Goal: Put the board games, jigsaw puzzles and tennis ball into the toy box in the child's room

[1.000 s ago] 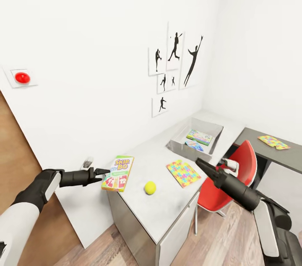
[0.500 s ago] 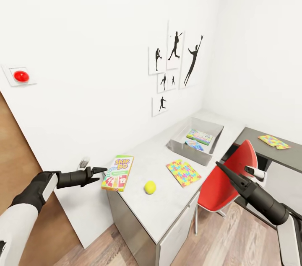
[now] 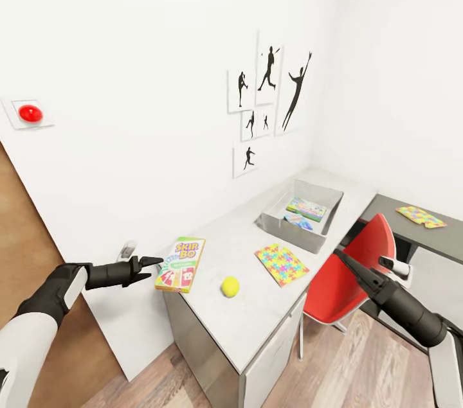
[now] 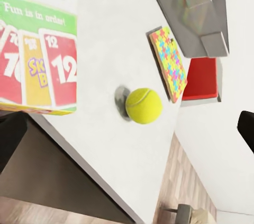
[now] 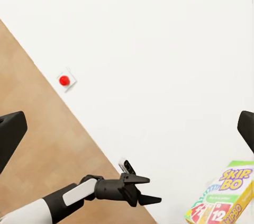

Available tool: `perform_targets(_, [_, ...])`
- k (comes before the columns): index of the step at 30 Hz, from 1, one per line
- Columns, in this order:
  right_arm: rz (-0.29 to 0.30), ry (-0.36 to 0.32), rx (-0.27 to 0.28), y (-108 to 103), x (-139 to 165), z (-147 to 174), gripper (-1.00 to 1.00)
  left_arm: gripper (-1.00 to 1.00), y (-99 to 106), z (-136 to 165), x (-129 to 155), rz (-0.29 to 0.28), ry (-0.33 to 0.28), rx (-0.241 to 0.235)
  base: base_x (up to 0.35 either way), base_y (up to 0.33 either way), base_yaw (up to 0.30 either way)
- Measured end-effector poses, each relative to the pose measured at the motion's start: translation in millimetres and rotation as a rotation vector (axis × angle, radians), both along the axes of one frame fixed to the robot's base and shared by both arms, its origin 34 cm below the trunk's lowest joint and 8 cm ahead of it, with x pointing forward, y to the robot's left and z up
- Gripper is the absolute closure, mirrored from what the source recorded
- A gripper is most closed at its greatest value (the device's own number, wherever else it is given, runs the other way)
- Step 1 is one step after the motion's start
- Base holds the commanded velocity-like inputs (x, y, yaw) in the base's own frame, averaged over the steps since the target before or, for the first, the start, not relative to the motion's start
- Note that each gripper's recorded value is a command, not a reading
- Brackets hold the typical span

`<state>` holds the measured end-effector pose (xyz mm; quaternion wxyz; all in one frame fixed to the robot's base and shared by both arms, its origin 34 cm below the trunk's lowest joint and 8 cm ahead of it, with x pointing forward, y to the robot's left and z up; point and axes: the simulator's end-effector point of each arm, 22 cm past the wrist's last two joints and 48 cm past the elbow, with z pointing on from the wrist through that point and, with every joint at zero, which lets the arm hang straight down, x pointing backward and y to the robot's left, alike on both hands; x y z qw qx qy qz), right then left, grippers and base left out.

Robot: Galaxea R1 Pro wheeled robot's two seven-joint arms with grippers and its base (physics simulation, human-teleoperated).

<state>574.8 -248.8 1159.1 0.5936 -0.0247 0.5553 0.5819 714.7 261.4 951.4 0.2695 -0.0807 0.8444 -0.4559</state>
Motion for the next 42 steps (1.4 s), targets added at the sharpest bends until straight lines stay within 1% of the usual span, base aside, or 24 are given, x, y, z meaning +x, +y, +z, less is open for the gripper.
perform_targets(10, [-0.026, 0.005, 0.012, -11, 3, -14, -1.00, -1.00, 1, -16, 3, 0.007, 0.008, 0.016, 0.000, 0.000, 0.000])
perform_targets(21, [-0.028, 0.005, 0.022, -13, 4, -27, -1.00, -1.00, 4, -29, 6, 0.014, 0.009, 0.017, 0.000, 0.000, 0.000])
perform_targets(42, [-0.034, 0.015, 0.013, -13, 9, -58, -1.00, -1.00, 4, -57, 8, 0.015, 0.014, 0.014, 0.000, 0.000, 0.000])
